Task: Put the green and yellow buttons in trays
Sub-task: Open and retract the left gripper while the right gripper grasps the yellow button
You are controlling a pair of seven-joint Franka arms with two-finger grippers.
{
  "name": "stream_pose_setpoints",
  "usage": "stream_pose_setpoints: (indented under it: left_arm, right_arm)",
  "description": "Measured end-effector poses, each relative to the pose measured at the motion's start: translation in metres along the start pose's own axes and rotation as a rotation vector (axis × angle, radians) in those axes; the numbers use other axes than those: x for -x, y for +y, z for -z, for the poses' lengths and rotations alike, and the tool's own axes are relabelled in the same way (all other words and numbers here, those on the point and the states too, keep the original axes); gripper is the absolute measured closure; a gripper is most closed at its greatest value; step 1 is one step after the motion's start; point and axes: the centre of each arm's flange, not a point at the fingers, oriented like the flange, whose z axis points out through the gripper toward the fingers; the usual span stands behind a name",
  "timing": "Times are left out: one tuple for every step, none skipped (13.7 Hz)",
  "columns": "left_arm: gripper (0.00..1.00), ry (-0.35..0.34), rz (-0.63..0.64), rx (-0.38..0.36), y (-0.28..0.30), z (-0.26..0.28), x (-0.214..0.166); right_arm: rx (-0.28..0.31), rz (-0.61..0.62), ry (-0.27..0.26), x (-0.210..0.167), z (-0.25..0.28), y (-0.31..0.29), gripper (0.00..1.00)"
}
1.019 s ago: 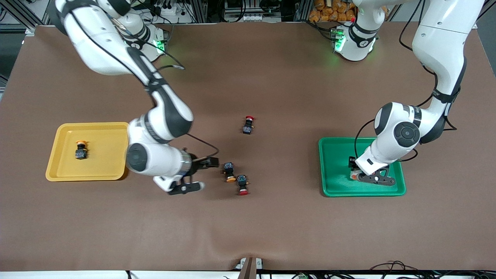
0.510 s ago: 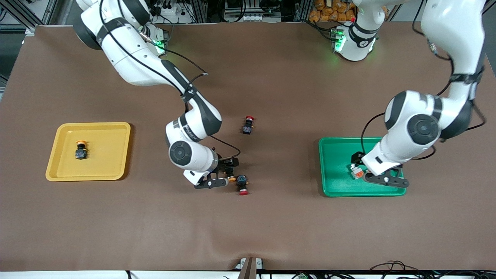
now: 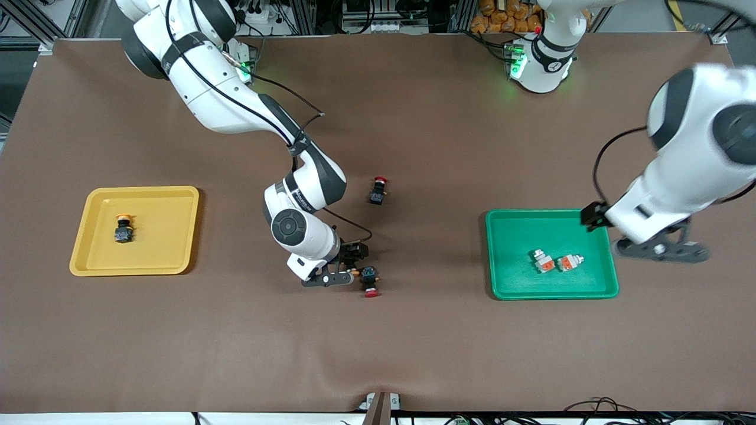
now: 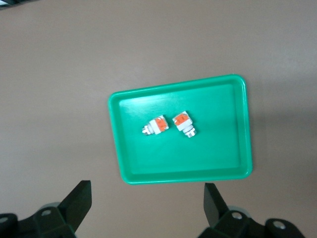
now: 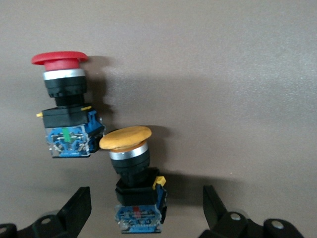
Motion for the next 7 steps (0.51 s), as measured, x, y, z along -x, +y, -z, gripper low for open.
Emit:
stream_pose_setpoints:
  left_arm:
    - [0.0,0.013,0.009,0.007,-0.001,0.02,0.007]
    - [0.0,0.021,0.018,0.027,-0.001,0.037,0.015]
    - [0.0,0.026,0.03,0.045,-0.004,0.05,0.023]
    - [0.0,0.027,0.05,0.063,-0.012,0.057,0.028]
    - [0.0,0.028,0.073,0.081,-0.023,0.061,0.031]
    - [0.0,0.028,0.093,0.095,-0.033,0.062,0.032]
    - [0.0,0.026,0.104,0.1,-0.04,0.061,0.033]
  right_arm:
    - [0.002,0.0,-0.003,0.001,-0.002,0.0,0.04]
    - [0.007,0.007,-0.004,0.003,-0.005,-0.002,0.04]
    - [0.01,0.009,-0.004,0.004,-0.006,-0.005,0.14]
    - [0.012,0.0,-0.002,0.005,-0.006,-0.007,0.24]
    - [0.014,-0.007,0.001,0.004,-0.005,-0.006,0.35]
    - [0.017,-0.013,0.005,0.002,-0.003,-0.004,0.48]
    - [0.024,-0.02,-0.003,0.0,0.0,-0.001,0.57]
